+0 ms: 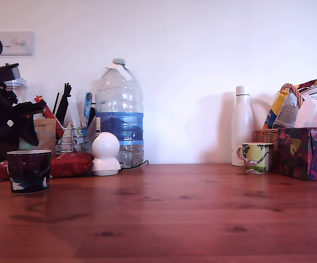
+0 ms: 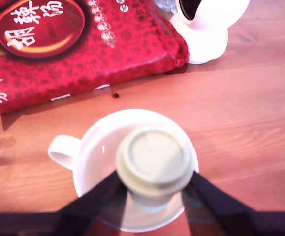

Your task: Pick up the coffee capsules from the table one by one and drop them inside the nearest coffee cup

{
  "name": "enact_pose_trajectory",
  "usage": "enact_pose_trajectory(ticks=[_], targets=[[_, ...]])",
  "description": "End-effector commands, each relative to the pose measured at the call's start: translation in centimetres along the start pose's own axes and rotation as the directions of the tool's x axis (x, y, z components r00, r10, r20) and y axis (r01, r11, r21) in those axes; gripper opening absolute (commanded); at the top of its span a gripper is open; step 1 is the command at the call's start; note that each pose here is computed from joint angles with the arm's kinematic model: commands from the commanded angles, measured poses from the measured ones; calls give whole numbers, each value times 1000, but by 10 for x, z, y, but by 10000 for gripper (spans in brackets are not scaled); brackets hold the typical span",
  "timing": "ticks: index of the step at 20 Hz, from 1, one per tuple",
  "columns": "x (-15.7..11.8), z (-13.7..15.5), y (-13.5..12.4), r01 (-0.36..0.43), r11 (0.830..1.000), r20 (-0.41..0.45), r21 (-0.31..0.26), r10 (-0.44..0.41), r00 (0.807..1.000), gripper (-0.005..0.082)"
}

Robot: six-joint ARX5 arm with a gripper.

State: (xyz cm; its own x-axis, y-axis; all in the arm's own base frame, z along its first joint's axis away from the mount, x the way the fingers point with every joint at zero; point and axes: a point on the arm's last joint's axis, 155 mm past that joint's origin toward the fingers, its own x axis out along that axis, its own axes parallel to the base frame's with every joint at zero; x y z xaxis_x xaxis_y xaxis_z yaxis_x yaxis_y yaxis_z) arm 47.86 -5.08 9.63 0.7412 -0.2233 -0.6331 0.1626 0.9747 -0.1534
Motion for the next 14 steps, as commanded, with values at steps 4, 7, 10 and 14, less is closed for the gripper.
enact_pose_trajectory(ticks=[4, 7, 10, 14], targets=[[2, 2, 0, -1, 1000, 0, 32, 1, 1000, 727], [0, 1, 0, 0, 999, -7, 41, 0, 1000, 680], [-10, 2, -5, 8, 999, -19, 50, -7, 1000, 441], [-32, 4, -16, 35, 998, -33, 54, -34, 999, -26]])
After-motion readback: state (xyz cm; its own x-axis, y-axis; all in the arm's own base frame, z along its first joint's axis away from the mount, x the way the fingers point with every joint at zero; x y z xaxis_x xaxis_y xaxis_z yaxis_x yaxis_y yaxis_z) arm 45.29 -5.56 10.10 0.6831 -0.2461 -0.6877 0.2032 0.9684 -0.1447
